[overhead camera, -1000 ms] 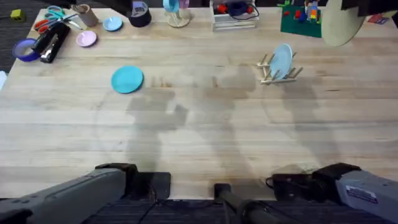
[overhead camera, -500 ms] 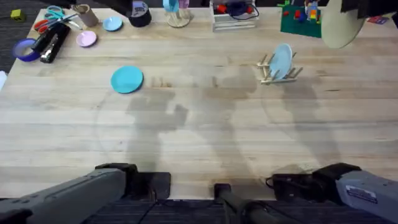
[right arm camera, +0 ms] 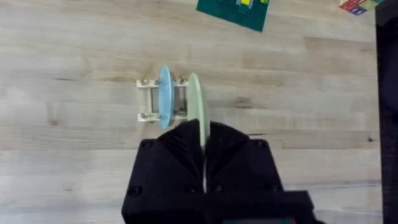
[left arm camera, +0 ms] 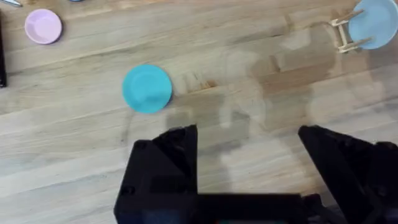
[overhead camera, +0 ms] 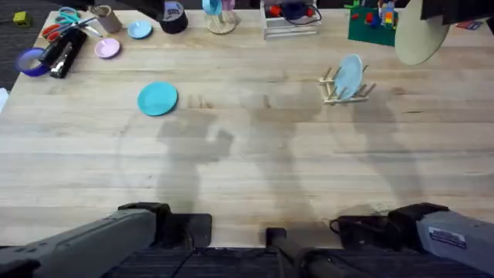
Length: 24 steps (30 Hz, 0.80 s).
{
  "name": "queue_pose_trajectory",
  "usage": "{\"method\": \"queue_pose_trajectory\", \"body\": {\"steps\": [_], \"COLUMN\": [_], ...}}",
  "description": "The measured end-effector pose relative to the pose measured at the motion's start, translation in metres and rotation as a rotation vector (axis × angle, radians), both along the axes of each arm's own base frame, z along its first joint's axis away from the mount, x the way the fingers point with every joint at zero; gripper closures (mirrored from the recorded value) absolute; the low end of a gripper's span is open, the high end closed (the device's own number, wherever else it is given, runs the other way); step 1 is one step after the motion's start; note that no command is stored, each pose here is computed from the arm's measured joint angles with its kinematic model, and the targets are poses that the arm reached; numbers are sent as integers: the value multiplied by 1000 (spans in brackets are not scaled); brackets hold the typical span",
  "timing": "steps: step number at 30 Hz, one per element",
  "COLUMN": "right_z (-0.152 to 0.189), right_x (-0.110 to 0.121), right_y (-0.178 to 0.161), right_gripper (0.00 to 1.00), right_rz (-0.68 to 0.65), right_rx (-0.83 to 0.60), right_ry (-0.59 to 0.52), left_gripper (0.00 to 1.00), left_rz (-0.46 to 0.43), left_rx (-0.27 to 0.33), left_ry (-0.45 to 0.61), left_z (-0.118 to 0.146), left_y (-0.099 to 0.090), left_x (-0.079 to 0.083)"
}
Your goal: Pick up the plates from the table one by one and place each into a slot on the dish rack.
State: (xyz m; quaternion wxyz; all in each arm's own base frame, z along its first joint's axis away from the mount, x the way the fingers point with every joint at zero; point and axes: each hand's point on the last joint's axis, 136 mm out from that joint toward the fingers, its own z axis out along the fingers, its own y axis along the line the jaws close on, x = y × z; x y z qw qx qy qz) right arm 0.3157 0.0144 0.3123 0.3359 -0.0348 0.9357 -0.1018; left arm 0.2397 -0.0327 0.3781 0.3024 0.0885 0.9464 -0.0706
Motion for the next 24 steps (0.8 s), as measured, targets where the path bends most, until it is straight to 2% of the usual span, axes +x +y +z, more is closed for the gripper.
{"method": "queue_pose_trajectory", "body": {"steps": [24], "right_z": [-36], "right_x": [20], "right_y": [4], "right_gripper": [972], "right_rz": [20], "right_rx": [-23], "right_ry": [124], "left_gripper": [8], "left_rz": [0], "left_rx": [0], "left_ry": [0], "left_z": [0], "left_y": [0], "left_x": [0]}}
